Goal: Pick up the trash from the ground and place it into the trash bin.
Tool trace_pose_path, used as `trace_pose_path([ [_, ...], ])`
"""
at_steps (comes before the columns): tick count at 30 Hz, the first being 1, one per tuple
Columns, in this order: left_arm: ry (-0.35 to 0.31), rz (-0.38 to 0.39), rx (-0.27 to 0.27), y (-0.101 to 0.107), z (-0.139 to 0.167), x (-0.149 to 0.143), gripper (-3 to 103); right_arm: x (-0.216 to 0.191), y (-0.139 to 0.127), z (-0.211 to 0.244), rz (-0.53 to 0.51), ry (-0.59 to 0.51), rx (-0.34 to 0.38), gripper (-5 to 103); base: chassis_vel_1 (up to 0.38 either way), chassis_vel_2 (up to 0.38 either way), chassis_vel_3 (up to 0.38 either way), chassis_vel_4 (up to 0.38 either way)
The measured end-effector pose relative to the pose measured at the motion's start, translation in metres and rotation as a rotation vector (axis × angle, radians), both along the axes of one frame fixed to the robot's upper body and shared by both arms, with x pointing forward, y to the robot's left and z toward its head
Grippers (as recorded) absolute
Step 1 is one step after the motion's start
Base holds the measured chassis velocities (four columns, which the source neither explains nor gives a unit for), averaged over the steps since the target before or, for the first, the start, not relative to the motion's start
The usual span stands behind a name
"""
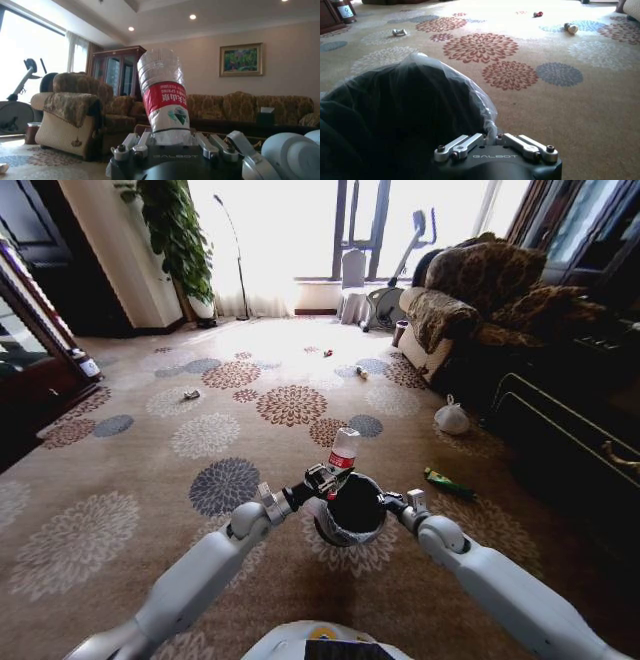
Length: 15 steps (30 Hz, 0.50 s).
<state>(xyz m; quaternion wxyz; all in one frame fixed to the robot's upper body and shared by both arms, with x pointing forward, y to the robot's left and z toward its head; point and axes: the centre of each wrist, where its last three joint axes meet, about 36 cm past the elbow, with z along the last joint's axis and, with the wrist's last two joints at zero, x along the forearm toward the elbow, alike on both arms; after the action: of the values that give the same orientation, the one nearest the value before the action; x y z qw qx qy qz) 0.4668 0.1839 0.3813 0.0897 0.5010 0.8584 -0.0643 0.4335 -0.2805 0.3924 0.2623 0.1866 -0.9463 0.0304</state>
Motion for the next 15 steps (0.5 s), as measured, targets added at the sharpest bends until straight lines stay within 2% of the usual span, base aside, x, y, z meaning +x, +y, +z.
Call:
trace_pose_path([
  [9,0.012,0.006,0.021,-0.023,-0.016,0.002,32,-0.018,0.001,0.012,0.01,0.005,0.04,2,0.0,0.0,0.0,0.0],
  [10,0.015,0.007,0.021,-0.024,-0.017,0.001,37,-0.019,0.0,0.013,0.009,0.005,0.043,2,0.0,0.0,0.0,0.0],
  [12,0.017,0.007,0.021,-0.024,-0.018,-0.001,37,-0.02,0.0,0.015,0.009,0.005,0.045,2,0.0,0.0,0.0,0.0],
  [15,0.02,0.004,0.023,-0.025,-0.019,-0.006,53,-0.022,0.0,0.017,0.009,0.004,0.052,2,0.0,0.0,0.0,0.0],
])
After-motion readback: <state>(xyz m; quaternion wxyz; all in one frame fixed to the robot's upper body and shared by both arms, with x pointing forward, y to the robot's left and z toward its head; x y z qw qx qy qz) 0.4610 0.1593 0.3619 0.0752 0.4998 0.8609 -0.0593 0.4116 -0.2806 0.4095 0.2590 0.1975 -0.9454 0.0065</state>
